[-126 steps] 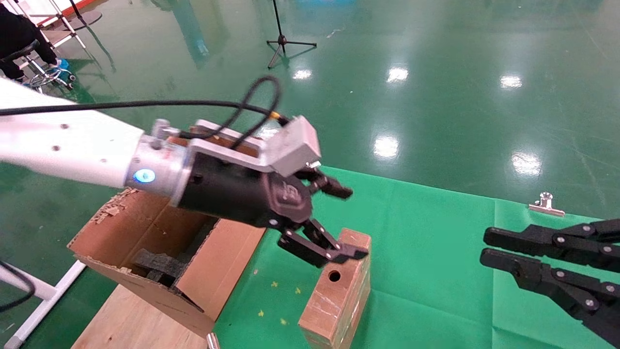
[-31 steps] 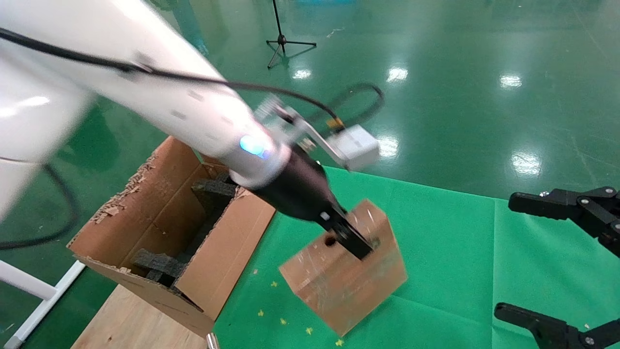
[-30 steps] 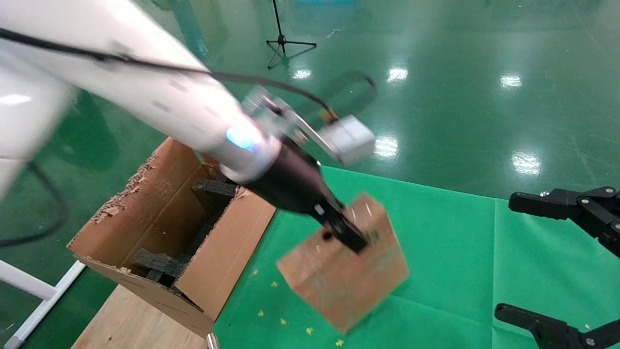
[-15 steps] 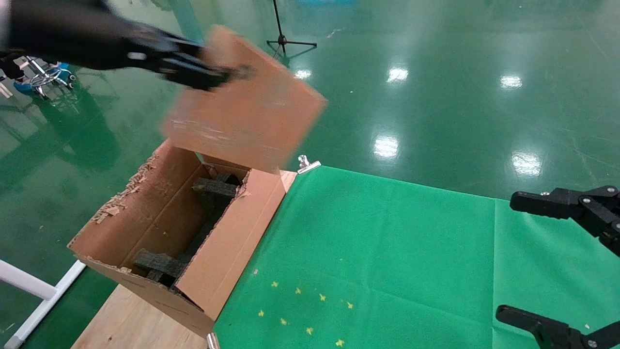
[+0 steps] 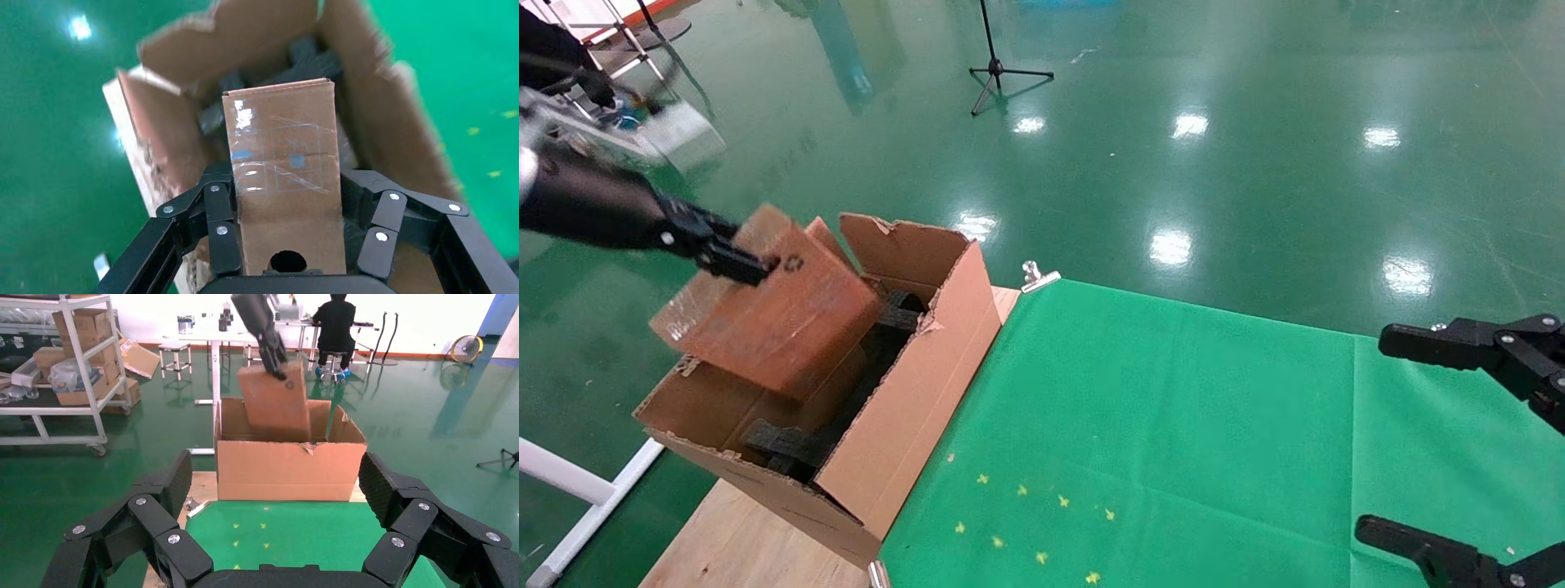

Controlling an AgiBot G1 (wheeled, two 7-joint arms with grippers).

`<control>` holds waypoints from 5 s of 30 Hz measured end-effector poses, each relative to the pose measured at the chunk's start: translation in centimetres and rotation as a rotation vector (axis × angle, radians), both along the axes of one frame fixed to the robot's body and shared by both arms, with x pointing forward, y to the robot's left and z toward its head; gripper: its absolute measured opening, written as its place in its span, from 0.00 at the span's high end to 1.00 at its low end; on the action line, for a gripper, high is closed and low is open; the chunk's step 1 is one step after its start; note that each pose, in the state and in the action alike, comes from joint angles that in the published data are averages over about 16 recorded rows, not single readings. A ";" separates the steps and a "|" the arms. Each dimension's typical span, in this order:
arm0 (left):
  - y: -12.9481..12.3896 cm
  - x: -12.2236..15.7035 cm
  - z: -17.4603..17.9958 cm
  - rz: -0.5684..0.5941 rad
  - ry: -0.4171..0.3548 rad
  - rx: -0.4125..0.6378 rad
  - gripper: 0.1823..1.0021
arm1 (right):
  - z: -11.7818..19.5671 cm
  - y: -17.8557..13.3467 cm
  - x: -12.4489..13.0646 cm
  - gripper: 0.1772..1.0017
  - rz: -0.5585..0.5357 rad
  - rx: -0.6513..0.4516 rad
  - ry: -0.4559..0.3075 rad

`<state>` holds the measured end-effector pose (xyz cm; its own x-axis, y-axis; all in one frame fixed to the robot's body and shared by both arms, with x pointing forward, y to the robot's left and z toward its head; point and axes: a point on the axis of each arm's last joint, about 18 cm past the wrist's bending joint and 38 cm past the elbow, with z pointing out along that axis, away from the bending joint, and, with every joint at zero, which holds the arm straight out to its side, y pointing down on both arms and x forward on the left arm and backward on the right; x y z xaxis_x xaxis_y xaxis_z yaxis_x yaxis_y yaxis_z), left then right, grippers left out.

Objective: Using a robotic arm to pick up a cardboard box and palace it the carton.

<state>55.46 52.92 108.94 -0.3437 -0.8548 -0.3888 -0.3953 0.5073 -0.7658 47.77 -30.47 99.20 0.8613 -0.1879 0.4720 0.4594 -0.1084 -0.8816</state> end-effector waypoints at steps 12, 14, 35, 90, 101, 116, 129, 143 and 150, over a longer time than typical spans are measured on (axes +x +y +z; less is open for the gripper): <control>3.9 3.8 -4.7 0.154 0.014 0.046 0.72 | 0.0 0.0 0.0 0.00 0.000 0.000 0.000; 4.4 4.2 -5.2 0.180 0.008 0.053 0.72 | 0.0 0.0 0.0 0.00 0.000 0.000 0.000; 6.8 6.5 -12.8 0.363 0.052 -0.010 0.73 | 0.0 0.0 0.0 0.00 0.000 0.000 0.000; 3.7 8.6 -15.5 0.252 -0.041 -0.220 0.26 | 0.0 0.0 0.0 0.00 -0.001 0.001 0.000; 1.2 5.1 -11.4 -0.054 -0.199 -0.393 0.07 | 0.0 0.0 0.0 0.00 -0.001 0.001 0.000; -0.4 4.6 -10.7 -0.165 -0.250 -0.396 0.00 | 0.0 0.0 0.0 0.00 -0.001 0.001 0.000; -5.7 4.4 -9.7 -0.379 -0.298 -0.390 0.00 | 0.0 0.0 0.0 0.00 -0.001 0.001 0.000; -11.6 2.5 -9.1 -0.627 -0.347 -0.383 0.00 | 0.0 0.0 0.0 0.00 -0.001 0.001 0.000; -14.3 1.0 -9.0 -0.744 -0.367 -0.380 0.00 | 0.0 0.0 0.0 0.00 -0.001 0.001 0.000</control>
